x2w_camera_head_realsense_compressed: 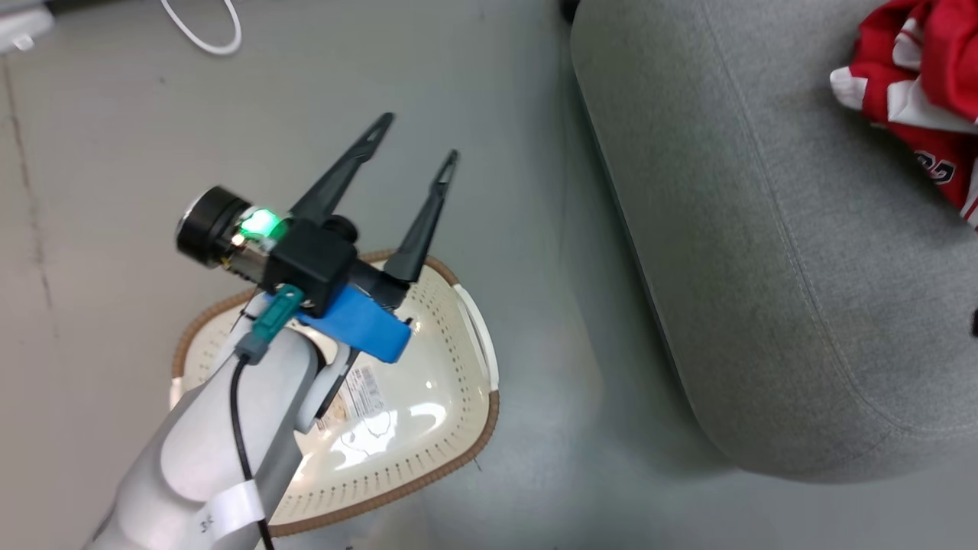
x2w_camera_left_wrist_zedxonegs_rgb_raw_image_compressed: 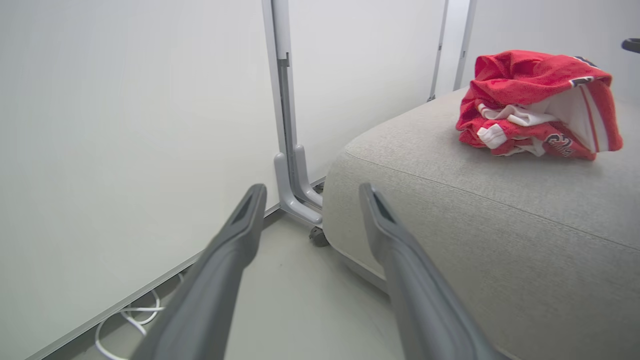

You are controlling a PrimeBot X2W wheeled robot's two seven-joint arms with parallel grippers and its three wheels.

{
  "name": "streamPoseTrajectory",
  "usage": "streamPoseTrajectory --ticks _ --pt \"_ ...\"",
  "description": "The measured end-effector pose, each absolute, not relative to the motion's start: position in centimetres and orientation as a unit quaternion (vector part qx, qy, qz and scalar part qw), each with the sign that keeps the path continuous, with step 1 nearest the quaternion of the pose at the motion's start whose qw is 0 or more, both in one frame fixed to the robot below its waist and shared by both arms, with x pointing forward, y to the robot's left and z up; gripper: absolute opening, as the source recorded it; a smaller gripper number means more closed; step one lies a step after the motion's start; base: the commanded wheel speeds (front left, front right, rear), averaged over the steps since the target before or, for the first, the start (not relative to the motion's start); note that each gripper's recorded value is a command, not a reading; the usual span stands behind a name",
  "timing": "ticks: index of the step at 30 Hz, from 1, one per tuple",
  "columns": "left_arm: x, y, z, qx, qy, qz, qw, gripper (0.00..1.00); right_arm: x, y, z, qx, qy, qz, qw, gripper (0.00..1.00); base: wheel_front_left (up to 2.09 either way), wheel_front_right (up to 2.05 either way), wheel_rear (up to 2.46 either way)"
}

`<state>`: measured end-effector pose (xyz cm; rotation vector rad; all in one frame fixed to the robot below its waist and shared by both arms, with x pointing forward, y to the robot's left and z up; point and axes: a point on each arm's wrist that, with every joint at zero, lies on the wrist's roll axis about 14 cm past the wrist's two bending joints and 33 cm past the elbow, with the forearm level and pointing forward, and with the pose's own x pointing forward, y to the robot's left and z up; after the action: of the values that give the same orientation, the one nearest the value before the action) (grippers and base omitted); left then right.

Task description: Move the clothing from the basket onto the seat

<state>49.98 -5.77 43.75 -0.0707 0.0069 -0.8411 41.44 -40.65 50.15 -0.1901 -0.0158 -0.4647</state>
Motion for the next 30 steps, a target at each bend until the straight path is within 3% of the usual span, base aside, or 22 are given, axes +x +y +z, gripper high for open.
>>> streamPoseTrajectory --ticks 14,24,30 --pt "49.6 4.8 49.3 -0.044 -0.039 -0.232 0.971 1.00 43.6 -29.7 53.9 -0.046 -0.086 -0.089 0.991 1.00 0.00 0.00 0.00" --pt "46.8 12.9 50.9 -0.044 -0.049 -0.109 0.992 1.00 44.2 -21.5 54.7 -0.003 -0.103 0.014 0.995 1.00 0.00 0.00 0.00" --pt "44.4 16.2 50.4 -0.046 -0.038 -0.059 0.996 1.00 43.7 -19.0 54.8 0.017 -0.102 0.041 0.994 1.00 0.00 0.00 0.00"
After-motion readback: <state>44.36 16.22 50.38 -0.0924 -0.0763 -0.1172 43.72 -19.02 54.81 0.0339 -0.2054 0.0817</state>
